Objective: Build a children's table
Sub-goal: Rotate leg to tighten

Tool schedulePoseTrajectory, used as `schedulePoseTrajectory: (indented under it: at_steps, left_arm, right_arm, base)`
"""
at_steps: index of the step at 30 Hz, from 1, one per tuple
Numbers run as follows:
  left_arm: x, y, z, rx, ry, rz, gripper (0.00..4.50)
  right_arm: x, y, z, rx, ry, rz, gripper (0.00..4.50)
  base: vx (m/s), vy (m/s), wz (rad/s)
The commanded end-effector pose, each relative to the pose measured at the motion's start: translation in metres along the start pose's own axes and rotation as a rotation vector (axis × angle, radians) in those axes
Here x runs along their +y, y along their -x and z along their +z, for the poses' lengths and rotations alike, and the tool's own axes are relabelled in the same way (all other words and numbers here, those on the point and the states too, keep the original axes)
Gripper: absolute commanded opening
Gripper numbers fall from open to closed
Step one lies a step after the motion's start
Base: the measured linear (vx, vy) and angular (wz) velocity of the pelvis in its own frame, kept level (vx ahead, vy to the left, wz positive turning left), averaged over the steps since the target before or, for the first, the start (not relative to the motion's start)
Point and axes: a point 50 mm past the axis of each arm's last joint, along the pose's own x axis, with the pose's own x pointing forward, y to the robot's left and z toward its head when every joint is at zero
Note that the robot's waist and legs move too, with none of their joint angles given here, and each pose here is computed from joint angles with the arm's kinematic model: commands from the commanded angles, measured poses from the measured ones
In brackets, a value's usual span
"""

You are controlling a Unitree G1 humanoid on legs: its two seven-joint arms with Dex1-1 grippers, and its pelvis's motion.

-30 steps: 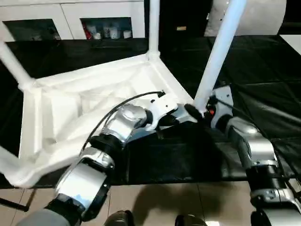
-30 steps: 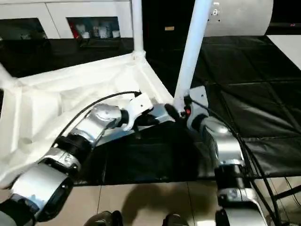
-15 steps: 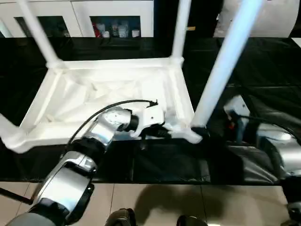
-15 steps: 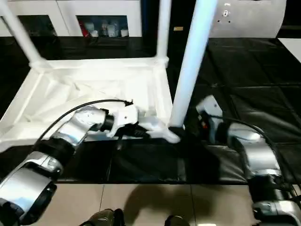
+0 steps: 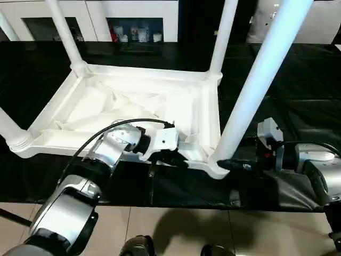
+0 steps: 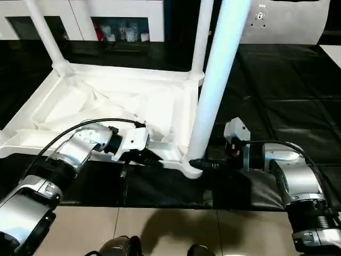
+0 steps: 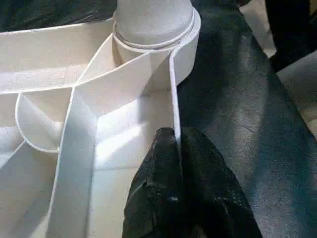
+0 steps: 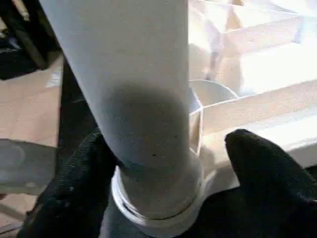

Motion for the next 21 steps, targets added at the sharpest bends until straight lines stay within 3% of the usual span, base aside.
schedulePoseTrajectory:
  at_steps: [1, 17, 21]
  left_arm:
    - [-0.006, -0.004, 0.002, 0.019, -0.036, -0.087, 0.00]
    - [-0.005, -0.003, 0.001, 0.036, -0.030, -0.094, 0.00]
    - [-0.004, -0.004, -0.001, 0.037, -0.008, -0.074, 0.00]
  right_arm:
    - [-0.002, 0.002, 0.007, -0.017, 0.012, 0.015, 3.38]
    - [0.002, -0.006, 0.004, -0.044, -0.031, 0.078, 2.04]
    - [0.007, -0.008, 0.002, -0.057, -0.054, 0.096, 1.94]
  base:
    - [0.000, 0.000, 0.00]
    - [0.000, 0.000, 0.00]
    - [0.000, 0.000, 0.00]
